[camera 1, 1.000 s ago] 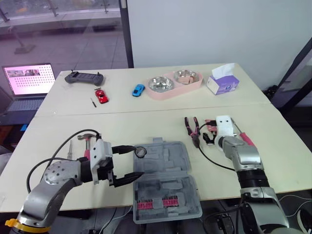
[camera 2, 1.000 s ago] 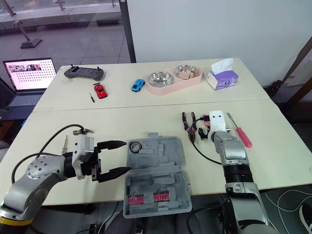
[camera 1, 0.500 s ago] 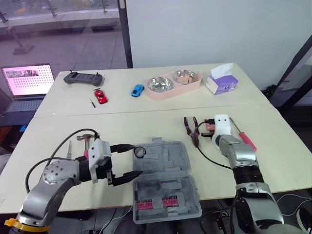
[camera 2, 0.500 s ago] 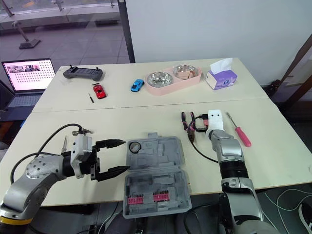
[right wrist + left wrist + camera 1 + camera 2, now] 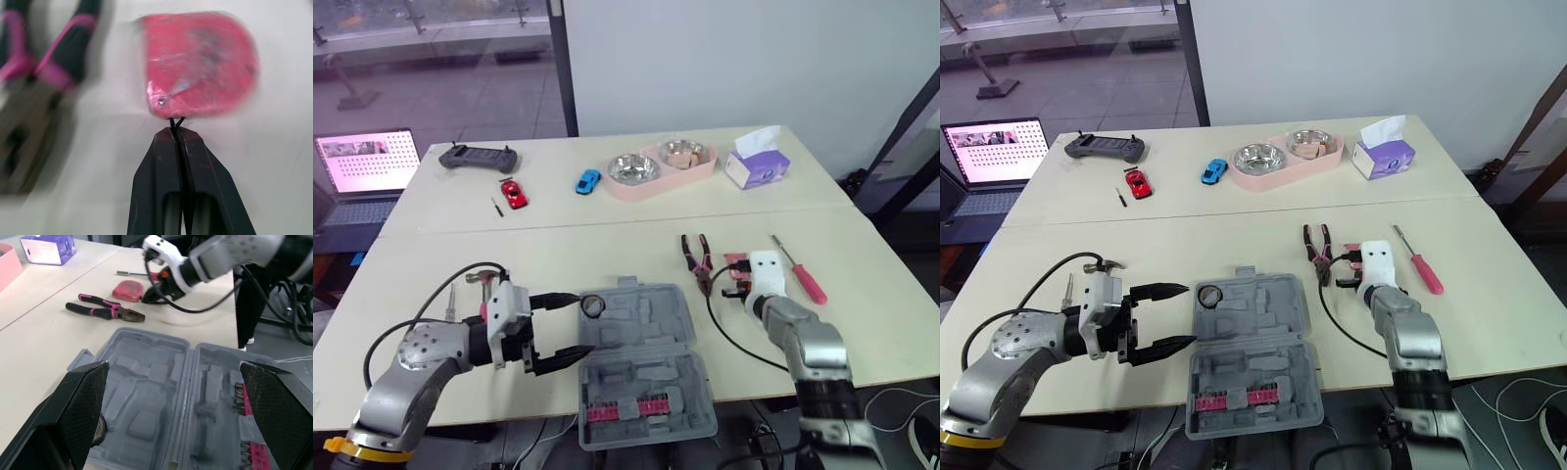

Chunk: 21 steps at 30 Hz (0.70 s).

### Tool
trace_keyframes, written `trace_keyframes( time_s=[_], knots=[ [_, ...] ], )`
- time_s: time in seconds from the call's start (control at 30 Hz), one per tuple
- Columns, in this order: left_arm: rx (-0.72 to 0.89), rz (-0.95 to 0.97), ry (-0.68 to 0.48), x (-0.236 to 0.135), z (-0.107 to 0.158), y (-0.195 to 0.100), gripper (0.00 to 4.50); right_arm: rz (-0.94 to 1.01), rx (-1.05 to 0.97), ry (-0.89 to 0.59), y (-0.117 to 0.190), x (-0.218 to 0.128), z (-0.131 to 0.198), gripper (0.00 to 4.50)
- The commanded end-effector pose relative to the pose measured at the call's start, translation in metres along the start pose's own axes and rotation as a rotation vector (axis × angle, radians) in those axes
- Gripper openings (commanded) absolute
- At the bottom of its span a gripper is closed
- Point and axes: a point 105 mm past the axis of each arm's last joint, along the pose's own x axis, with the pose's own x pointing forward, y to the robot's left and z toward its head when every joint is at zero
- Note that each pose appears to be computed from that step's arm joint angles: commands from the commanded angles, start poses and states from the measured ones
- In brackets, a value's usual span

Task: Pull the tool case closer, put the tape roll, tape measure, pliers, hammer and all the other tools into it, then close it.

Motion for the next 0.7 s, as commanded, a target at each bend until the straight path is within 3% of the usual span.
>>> trace_keyframes(
  time_s=[0.03, 0.43, 0.7],
  knots=[
    [0.030, -0.012, 0.002, -0.008, 0.001, 0.003, 4.50, -0.003, -0.036, -0.047, 0.010, -0.031, -0.006, 0.04],
    [0.023, -0.087, -0.066, -0.009, 0.008, 0.000, 4.50, 0.118, -0.043, 0.077, 0.055, -0.118, -0.065, 0.04],
    [0.051, -0.109, -0.074, -0.012, 0.006, 0.002, 4.50, 0.092, -0.002, 0.163, 0.056, -0.139, -0.086, 0.04]
  ],
)
